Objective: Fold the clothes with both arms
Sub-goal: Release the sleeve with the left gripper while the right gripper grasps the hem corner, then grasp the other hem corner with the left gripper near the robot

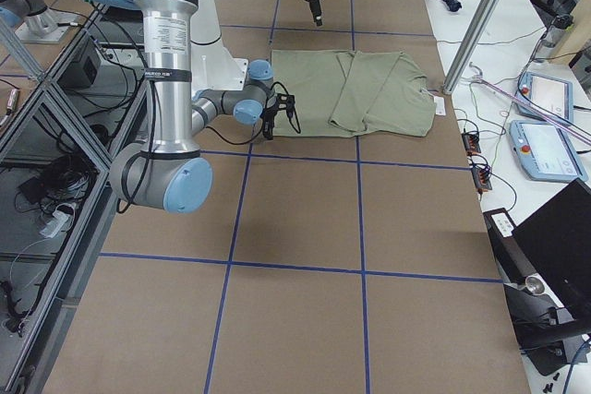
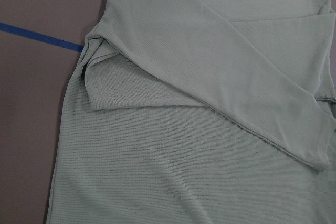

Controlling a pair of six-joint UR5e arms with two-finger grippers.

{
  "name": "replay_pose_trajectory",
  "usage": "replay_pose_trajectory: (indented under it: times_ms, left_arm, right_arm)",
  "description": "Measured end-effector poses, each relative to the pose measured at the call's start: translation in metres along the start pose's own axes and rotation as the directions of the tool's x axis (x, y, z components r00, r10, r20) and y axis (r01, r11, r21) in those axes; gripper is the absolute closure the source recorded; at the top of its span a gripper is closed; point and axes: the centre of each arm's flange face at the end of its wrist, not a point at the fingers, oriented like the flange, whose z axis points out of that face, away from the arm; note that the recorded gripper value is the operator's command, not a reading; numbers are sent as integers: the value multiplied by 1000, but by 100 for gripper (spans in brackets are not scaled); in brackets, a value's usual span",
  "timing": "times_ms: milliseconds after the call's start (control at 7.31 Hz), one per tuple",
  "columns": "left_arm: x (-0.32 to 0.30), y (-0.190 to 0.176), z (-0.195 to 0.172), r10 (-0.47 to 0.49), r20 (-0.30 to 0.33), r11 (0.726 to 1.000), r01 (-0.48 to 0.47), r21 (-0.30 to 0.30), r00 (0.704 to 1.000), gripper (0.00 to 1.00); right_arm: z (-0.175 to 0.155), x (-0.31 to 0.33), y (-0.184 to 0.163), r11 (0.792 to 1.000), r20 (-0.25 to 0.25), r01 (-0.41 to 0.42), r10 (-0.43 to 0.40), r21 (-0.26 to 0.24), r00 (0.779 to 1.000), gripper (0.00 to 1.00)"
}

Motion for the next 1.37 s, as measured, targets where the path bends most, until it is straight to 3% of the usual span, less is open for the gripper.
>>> replay_pose_trajectory:
  times_ms: [137,274,410,547,1095,1368]
  left_arm:
    - [0,0,0,0,0,1000,0,-1,1000,0]
    - [1,0,0,0,-1,1000,0,0,1000,0]
    - [1,0,0,1,-2,1000,-1,-1,1000,0]
    - [1,0,0,1,-1,1000,-1,-1,1000,0]
    - [-7,2,7,-5,20,1000,5,-8,1000,0]
    - [-43,21,25,-13,88,999,17,-45,996,1]
  right_arm:
    - [0,0,1,1000,0,1,-1,-4,1000,65]
    - [0,-1,2,1000,1,2,-2,-7,1000,74]
    - [0,-1,2,1000,1,3,-3,-9,1000,91]
    - [0,-1,2,1000,1,3,-3,-10,1000,100]
    - [-16,-8,1,1000,33,5,-5,3,999,100]
    - [-30,-16,2,1000,69,10,-11,9,998,100]
